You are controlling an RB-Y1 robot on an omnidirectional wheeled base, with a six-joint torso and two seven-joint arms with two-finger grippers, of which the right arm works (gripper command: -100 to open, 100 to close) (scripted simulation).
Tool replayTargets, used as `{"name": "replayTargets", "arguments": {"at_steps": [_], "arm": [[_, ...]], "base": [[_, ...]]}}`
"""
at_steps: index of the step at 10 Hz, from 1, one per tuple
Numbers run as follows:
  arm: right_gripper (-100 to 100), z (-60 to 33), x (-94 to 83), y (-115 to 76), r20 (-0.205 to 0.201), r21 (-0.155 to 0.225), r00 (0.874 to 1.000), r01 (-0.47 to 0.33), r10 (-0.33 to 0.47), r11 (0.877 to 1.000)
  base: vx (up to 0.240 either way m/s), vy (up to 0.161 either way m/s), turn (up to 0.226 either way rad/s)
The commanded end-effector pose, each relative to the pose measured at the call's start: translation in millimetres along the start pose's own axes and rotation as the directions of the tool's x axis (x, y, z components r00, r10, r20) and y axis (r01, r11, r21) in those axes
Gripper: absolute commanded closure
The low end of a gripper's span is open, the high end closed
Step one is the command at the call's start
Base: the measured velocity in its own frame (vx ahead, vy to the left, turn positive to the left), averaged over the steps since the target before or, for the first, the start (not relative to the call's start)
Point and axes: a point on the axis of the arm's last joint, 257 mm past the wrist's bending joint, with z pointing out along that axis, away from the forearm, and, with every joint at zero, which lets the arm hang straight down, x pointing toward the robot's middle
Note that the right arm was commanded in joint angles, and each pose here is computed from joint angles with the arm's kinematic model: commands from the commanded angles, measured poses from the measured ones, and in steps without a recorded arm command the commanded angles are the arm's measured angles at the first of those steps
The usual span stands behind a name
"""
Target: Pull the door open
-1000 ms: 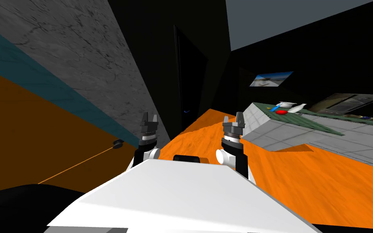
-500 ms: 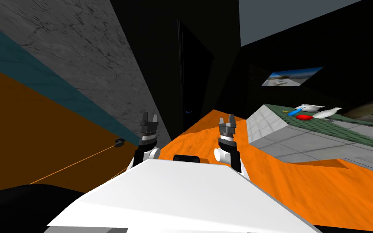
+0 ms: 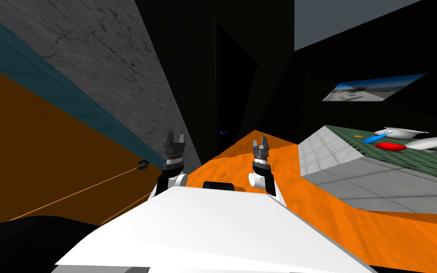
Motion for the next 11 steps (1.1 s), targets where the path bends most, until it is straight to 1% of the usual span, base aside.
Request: {"name": "replayTargets", "arguments": {"at_steps": [1,4,5,6,8,9,10,11], "arm": [[-100,-3.1,3.2,-15.3,-0.010,0.024,1.000,-0.008,0.008,1.000],[-100,-6.8,7.8,-41.9,-0.027,0.058,0.999,-0.022,0.024,0.998],[-100,-8.6,7.7,-46.2,-0.027,0.067,0.999,-0.022,0.023,0.997],[-100,-10.8,9.2,-57.4,-0.032,0.083,0.999,-0.026,0.029,0.996],[-100,-14.9,11.9,-77.3,-0.042,0.111,0.998,-0.035,0.040,0.993],[-100,-15.6,13.2,-84.1,-0.047,0.118,0.998,-0.039,0.045,0.992],[-100,-18.5,13.0,-89.9,-0.047,0.131,0.998,-0.038,0.044,0.991],[-100,-21.5,14.1,-101.2,-0.051,0.148,0.997,-0.041,0.050,0.988]], "base": [[0.079,-0.064,0.180],[0.086,-0.064,0.169],[0.051,-0.045,0.058],[0.041,-0.033,0.094],[0.074,-0.058,0.234],[0.090,-0.063,0.172],[0.057,-0.053,0.031],[0.041,-0.048,0.122]]}}
